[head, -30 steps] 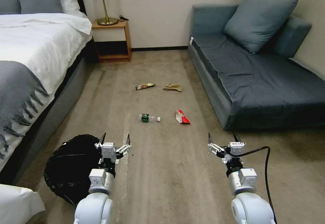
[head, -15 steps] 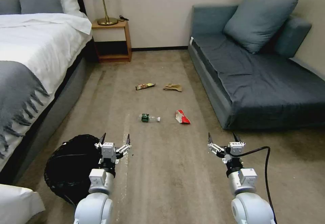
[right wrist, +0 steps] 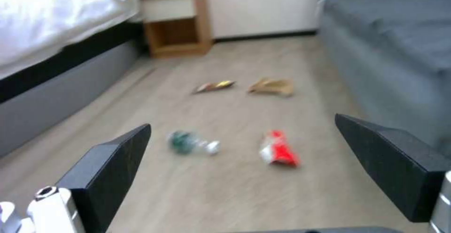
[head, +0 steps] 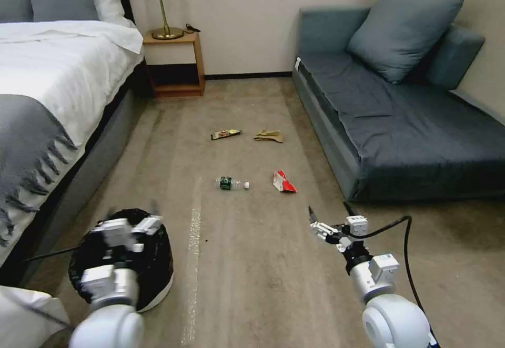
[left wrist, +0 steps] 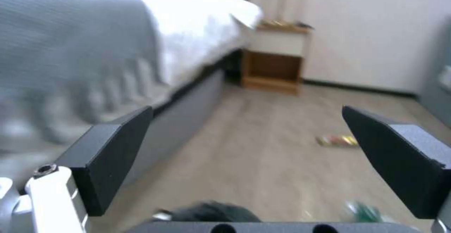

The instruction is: Pick up the trash bin, then pick up the garbage on the floor and place it into the trash bin.

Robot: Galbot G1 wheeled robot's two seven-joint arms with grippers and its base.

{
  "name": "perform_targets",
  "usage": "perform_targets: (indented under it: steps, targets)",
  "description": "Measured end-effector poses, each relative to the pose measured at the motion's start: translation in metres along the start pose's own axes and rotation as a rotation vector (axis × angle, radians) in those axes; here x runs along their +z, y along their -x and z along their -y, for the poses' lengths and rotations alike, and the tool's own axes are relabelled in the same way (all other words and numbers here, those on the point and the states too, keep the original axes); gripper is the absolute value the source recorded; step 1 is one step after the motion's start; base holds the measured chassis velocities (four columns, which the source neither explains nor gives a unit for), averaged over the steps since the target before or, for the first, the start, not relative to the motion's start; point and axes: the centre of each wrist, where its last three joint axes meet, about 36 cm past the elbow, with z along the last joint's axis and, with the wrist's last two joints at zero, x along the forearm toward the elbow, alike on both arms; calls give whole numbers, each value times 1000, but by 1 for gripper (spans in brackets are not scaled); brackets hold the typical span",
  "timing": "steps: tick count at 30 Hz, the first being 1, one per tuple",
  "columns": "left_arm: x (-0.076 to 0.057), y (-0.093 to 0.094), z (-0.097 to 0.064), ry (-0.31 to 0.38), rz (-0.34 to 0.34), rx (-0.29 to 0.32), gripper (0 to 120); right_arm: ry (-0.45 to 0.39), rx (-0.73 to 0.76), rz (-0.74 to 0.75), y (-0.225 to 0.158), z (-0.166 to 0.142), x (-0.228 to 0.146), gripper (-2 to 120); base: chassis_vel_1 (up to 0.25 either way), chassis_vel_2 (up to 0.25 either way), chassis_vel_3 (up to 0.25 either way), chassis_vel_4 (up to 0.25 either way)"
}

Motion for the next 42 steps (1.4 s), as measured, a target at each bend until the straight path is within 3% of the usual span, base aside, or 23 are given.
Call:
perform_targets:
  steps: [2,6,22,27,30,36,39,40,42]
  targets:
    - [-18,-4,-10,-25,17,-60,100,12,-30,-21,-2,-2,-3,100,0,0,0,0]
    - [-32,-4,-20,-11,-12,-72,100,-20,-35,-33,8,20,-6,100,0,0,0,0]
    - [-25,-1,-25,9,-59,-80,100,-32,-40,-25,19,27,-3,100,0,0,0,0]
    - [-23,0,-31,-19,-149,-103,100,-35,-36,-22,20,28,0,100,0,0,0,0]
    - [-24,5,-46,-20,-218,-141,100,-36,-32,-19,20,30,0,100,0,0,0,0]
    - [-30,16,-75,-32,-283,-203,100,-40,-30,-16,21,32,-1,100,0,0,0,0]
    - [-41,25,-97,-63,-403,-221,100,-41,-30,-13,22,33,-1,100,0,0,0,0]
    - [-41,25,-97,-63,-403,-221,100,-41,-30,-13,22,33,-1,100,0,0,0,0]
    - [-42,30,-106,-81,-499,-215,100,-40,-32,-11,22,31,-1,100,0,0,0,0]
